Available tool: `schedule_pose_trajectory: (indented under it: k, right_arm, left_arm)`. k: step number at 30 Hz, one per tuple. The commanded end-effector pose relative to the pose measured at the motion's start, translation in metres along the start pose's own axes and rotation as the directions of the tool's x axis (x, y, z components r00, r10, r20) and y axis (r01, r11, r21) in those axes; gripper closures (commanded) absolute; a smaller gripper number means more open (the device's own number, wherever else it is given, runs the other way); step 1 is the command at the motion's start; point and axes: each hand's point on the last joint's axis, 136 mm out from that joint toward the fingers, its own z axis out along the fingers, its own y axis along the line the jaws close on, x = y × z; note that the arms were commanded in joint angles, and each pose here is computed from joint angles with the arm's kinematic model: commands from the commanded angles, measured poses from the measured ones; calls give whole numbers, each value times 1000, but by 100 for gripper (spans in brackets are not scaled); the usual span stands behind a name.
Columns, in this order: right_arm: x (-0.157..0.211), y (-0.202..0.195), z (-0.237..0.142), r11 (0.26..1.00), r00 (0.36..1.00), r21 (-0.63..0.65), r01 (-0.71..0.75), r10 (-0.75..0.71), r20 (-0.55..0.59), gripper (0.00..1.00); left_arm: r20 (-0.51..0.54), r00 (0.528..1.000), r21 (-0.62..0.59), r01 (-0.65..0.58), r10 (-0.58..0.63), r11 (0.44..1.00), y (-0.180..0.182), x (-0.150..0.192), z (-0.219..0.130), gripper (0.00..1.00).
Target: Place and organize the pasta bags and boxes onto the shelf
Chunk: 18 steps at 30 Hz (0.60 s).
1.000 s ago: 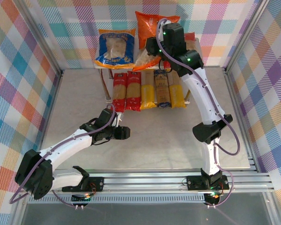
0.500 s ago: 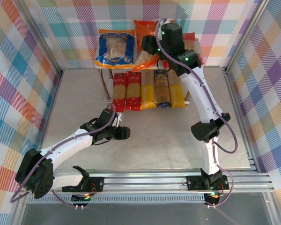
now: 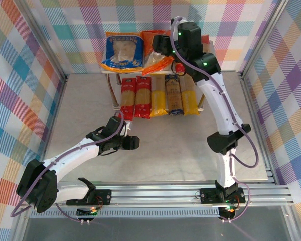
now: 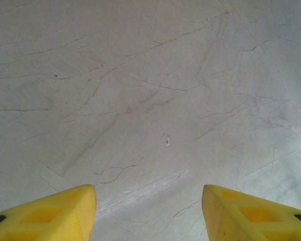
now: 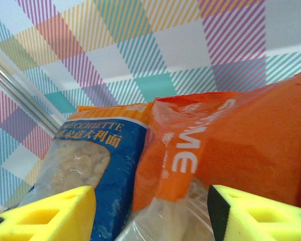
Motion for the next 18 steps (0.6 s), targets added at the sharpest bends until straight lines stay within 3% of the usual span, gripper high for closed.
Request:
schedule_pose_trajectory:
  k: [1, 7, 11, 18]
  right_arm:
    - [-11, -13, -25, 997, 999, 63, 39, -40, 16, 41]
    - [3, -38, -31, 991, 999, 129, -35, 39, -28, 59]
    - [12, -56, -39, 981, 987, 128, -148, 155, -42, 52]
    - [26, -71, -38, 938, 935, 39, -344, 346, -75, 52]
  left_arm:
    - [27, 999, 28, -43, 42, 999, -13, -7, -13, 42]
    - [54, 997, 22, -60, 59, 998, -15, -12, -24, 42]
    - [55, 996, 13, -64, 63, 998, -13, -11, -25, 42]
    - [61, 996, 12, -69, 68, 998, -14, -12, -26, 42]
